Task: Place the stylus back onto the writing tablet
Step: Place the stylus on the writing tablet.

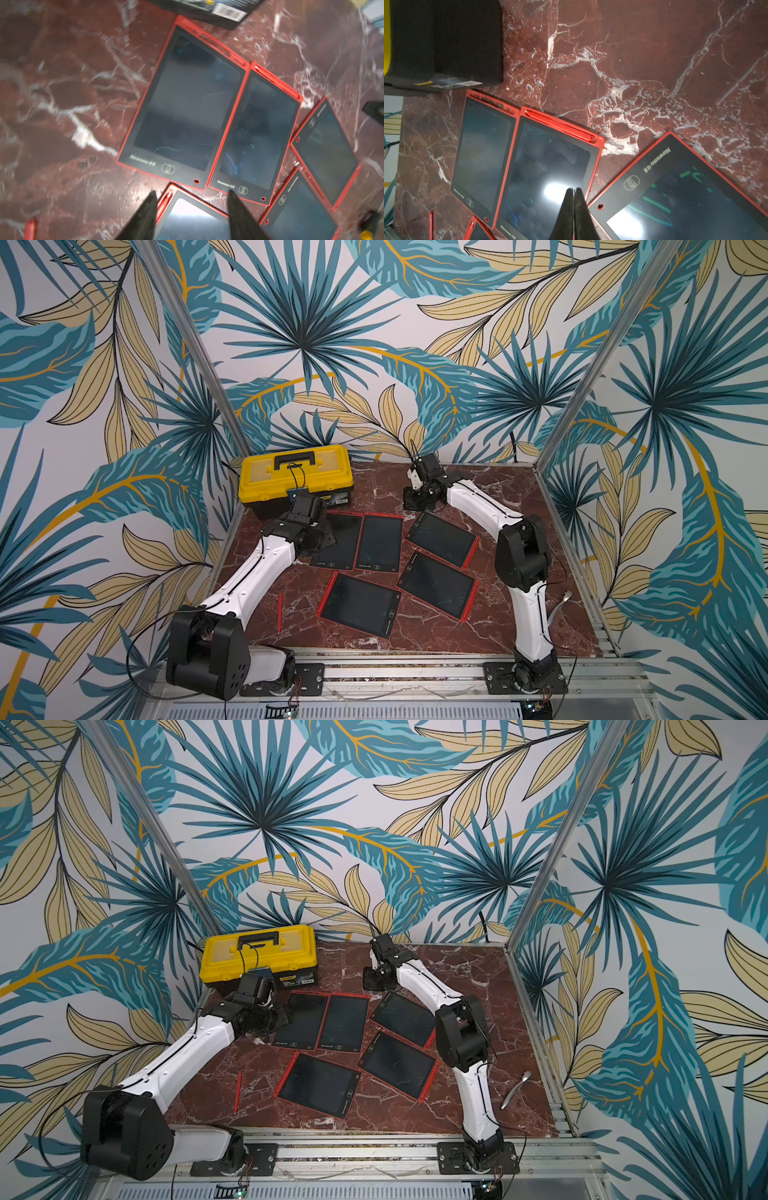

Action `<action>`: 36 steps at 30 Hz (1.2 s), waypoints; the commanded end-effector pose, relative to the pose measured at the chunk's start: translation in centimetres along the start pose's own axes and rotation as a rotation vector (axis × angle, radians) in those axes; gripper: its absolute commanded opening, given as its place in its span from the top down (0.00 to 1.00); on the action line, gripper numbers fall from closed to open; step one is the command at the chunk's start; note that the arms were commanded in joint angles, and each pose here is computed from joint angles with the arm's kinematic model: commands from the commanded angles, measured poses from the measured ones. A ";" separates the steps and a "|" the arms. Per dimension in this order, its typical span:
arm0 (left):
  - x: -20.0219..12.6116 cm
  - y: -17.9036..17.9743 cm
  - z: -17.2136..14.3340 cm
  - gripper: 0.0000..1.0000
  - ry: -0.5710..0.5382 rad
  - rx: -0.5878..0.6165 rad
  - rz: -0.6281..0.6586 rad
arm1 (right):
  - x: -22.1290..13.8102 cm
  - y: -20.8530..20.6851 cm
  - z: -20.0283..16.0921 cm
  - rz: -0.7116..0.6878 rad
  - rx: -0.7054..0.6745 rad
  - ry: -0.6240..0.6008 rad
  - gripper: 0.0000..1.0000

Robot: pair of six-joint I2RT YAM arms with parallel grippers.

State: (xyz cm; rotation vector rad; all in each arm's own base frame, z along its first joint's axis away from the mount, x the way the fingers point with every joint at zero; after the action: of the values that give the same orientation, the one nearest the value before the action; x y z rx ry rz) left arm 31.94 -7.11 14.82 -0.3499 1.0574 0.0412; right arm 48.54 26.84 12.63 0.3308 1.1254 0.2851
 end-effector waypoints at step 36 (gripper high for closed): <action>-2.6 1.9 -0.7 0.00 -0.050 0.089 0.043 | 10.6 2.0 -1.5 -0.012 0.001 0.106 1.00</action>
State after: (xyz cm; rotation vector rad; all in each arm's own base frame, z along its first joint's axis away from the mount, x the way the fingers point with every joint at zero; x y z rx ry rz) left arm 30.33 -5.41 16.99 -0.2534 0.9921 0.0392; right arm 51.89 32.39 5.34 0.3116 1.1977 0.2979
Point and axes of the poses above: each gripper's point midway between its finger pads, its own x axis out along the fingers, its own y axis along the line the jaws close on, z = x × y, the point moved 1 cm from there along -x, back along the fingers, and after that the axes turned 8 degrees about x, right-handed, at the moved point
